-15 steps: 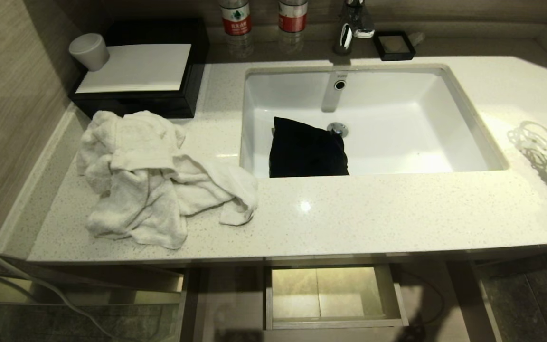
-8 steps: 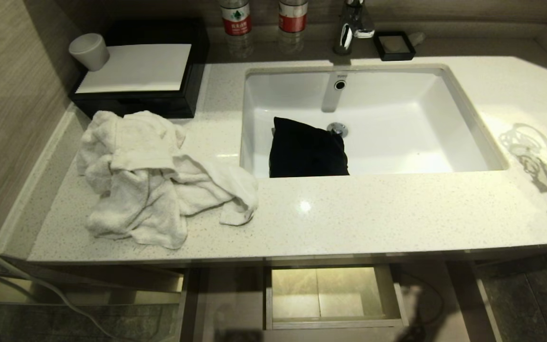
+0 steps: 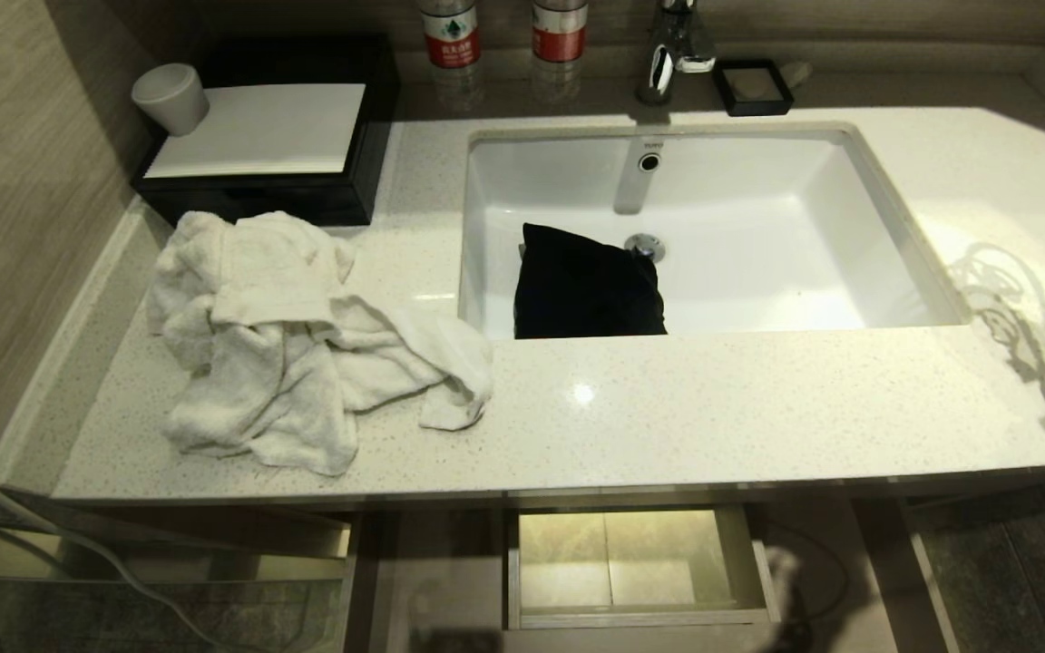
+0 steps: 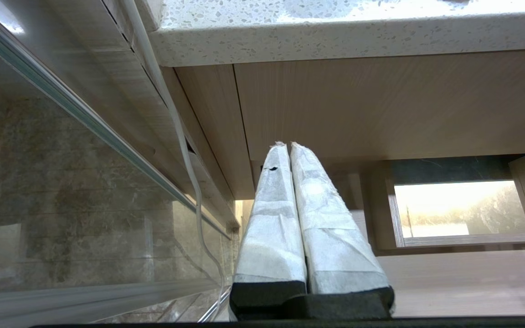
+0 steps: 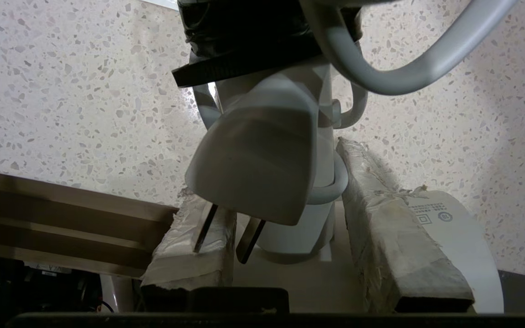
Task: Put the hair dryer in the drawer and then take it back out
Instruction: Put it into the drawer
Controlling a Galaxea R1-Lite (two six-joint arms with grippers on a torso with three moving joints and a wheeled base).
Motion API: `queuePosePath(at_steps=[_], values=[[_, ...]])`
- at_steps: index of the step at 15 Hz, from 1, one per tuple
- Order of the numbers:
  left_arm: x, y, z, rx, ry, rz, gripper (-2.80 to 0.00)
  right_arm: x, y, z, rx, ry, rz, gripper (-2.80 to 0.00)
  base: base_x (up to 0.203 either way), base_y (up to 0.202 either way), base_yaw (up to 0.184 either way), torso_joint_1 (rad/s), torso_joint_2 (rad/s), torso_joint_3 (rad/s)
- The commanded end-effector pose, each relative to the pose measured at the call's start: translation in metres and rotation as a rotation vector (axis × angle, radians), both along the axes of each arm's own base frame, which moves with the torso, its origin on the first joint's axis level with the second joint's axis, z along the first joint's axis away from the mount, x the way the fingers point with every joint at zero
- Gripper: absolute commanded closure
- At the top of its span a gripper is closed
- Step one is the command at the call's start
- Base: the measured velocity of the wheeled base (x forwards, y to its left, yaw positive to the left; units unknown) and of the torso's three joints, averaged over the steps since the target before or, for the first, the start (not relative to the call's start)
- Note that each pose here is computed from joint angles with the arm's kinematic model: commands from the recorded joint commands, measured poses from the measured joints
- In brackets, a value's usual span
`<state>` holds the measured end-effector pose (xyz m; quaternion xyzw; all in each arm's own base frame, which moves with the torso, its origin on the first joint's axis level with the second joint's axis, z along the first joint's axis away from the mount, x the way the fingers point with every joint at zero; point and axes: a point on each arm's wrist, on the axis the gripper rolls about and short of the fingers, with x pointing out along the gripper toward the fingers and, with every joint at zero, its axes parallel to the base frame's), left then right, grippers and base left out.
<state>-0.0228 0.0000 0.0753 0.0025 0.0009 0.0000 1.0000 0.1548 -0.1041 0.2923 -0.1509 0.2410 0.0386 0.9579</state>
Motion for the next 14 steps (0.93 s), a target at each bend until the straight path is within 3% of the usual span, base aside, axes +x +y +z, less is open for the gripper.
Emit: queuePosePath(at_steps=[1,14], values=[[0.0,0.0,0.0,0.0,0.0,0.0,0.0,-0.0011,0.0007,0.001,-0.003,-0.005,0.003,0.0,0.0,0.0,0.0,0.0,0.0,0.0],[0.0001,0.0,-0.0004,0.0,0.001,0.0,0.0,-0.0081,0.0068,-0.0008,-0.001,-0.009,0.006,0.0,0.0,0.0,0.0,0.0,0.0,0.0]])
